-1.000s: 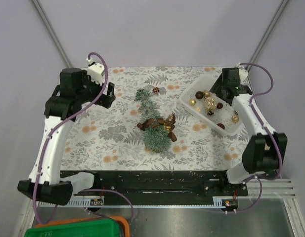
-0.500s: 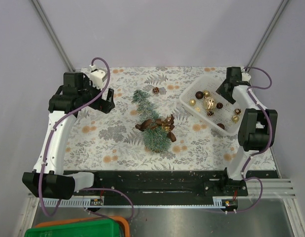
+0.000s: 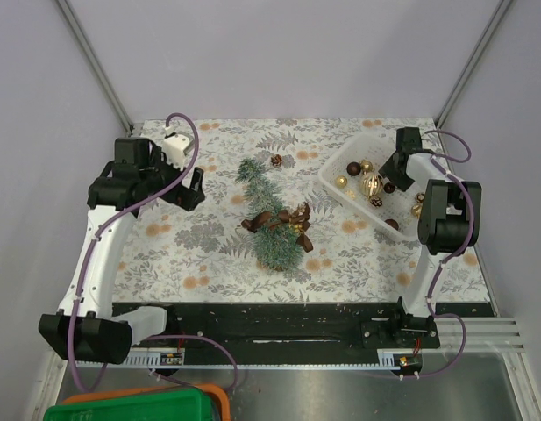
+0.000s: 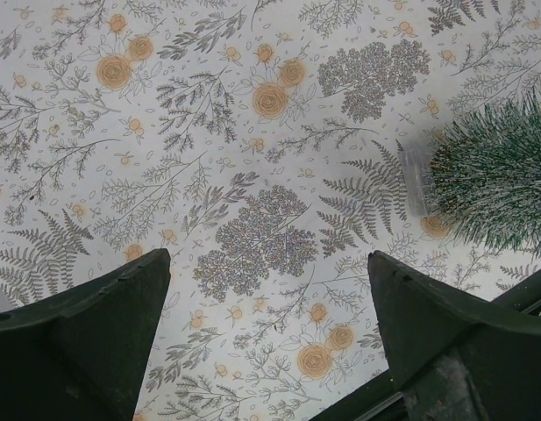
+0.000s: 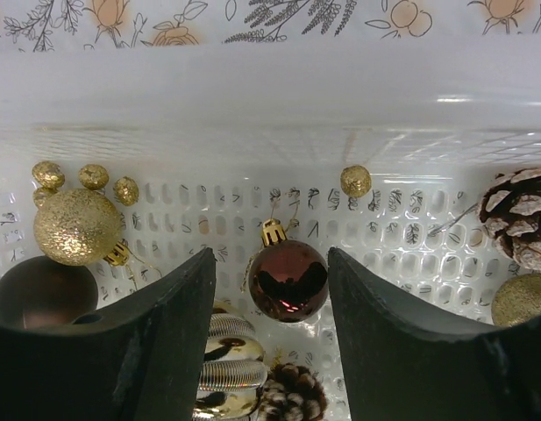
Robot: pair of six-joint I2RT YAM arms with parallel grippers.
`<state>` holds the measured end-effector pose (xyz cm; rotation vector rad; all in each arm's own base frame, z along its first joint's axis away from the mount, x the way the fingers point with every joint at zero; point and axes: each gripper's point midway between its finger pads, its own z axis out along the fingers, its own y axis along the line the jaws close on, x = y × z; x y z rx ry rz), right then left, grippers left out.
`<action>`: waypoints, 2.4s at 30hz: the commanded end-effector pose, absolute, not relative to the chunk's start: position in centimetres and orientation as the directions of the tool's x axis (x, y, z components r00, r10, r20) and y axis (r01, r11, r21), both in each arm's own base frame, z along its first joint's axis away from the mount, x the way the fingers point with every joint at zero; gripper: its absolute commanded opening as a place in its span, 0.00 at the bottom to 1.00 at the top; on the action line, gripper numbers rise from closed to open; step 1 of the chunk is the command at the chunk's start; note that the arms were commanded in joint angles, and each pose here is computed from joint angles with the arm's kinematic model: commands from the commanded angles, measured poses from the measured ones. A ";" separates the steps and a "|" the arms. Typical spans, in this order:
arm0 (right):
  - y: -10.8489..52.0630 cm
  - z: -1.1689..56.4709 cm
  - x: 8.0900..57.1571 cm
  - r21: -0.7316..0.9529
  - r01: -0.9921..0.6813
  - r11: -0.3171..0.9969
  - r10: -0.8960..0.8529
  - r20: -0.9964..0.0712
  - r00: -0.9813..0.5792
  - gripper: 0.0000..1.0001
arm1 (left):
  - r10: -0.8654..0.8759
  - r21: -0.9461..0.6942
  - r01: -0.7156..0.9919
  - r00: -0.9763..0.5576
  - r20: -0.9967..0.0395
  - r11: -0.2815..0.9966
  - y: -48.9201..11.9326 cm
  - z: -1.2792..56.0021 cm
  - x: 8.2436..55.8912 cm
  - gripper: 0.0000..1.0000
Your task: Decorate the small christmas tree
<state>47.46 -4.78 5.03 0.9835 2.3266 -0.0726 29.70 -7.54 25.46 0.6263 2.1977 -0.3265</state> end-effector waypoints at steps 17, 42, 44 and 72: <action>-4.0 6.7 45.7 0.249 0.653 0.715 0.652 -0.574 -0.495 0.34 | 0.298 -0.033 0.552 -0.498 -0.814 0.833 -8.3 26.6 29.9 0.99; 18.0 39.1 31.7 0.723 -0.403 0.561 0.427 -0.670 -0.607 0.22 | 0.260 -0.126 0.604 -0.509 -0.820 0.787 -10.1 26.2 28.5 0.99; 20.1 41.4 29.3 0.722 -0.503 0.475 0.366 -0.682 -0.632 0.22 | 0.263 -0.129 0.614 -0.506 -0.822 0.779 -10.2 26.1 28.2 0.99; 29.6 44.3 21.0 0.557 -0.731 0.394 -0.090 -0.768 -0.634 0.17 | 0.248 -0.163 0.688 -0.458 -0.854 0.707 -11.8 27.1 26.1 0.99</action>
